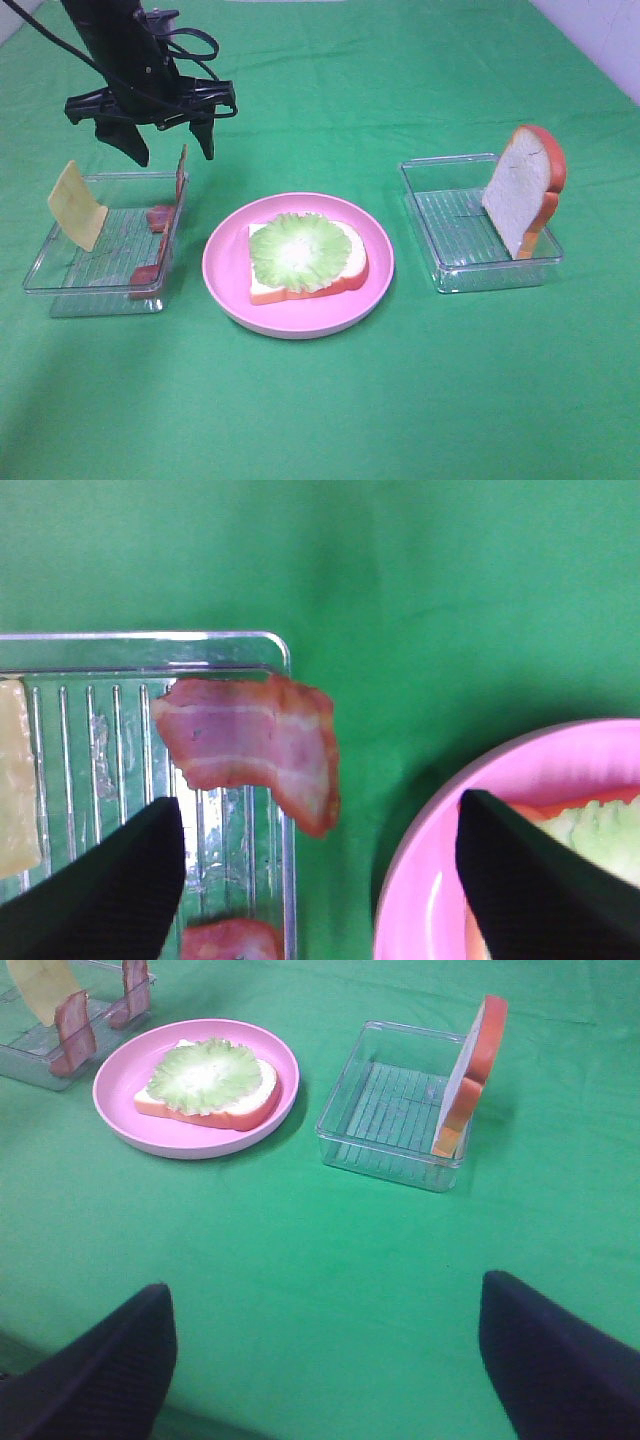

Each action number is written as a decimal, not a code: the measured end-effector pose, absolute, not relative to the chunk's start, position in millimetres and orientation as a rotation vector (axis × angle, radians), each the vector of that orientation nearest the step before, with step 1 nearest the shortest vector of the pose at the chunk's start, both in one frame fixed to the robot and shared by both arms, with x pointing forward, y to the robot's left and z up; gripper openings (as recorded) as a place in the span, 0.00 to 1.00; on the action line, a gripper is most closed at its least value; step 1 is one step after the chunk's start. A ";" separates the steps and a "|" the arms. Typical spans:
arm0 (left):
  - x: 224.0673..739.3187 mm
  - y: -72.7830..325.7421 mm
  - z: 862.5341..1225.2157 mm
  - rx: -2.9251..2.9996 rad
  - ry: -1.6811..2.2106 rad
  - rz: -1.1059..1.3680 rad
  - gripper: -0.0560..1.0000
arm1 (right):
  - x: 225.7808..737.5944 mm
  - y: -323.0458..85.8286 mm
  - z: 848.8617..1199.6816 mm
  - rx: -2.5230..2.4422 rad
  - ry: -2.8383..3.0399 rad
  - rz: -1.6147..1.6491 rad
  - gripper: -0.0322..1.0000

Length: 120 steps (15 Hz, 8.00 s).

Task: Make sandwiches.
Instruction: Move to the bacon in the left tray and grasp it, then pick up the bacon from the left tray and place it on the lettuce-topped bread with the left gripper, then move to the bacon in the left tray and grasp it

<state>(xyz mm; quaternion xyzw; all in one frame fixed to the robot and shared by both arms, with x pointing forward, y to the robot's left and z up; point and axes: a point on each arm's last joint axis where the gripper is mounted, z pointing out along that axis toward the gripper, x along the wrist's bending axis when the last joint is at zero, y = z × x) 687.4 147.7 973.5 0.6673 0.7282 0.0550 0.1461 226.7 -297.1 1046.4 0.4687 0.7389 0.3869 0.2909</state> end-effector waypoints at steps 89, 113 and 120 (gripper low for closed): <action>654.3 35.2 977.4 2.320 1.646 0.033 0.66 | 226.7 -297.1 1046.4 1.252 1.969 1.033 0.77; 592.4 115.3 1040.2 2.186 2.059 0.367 0.74 | 226.7 -297.1 1046.4 1.252 1.969 1.033 0.77; 602.2 141.5 1029.2 2.063 2.213 0.188 0.74 | 226.7 -297.1 1046.4 1.252 1.969 1.033 0.77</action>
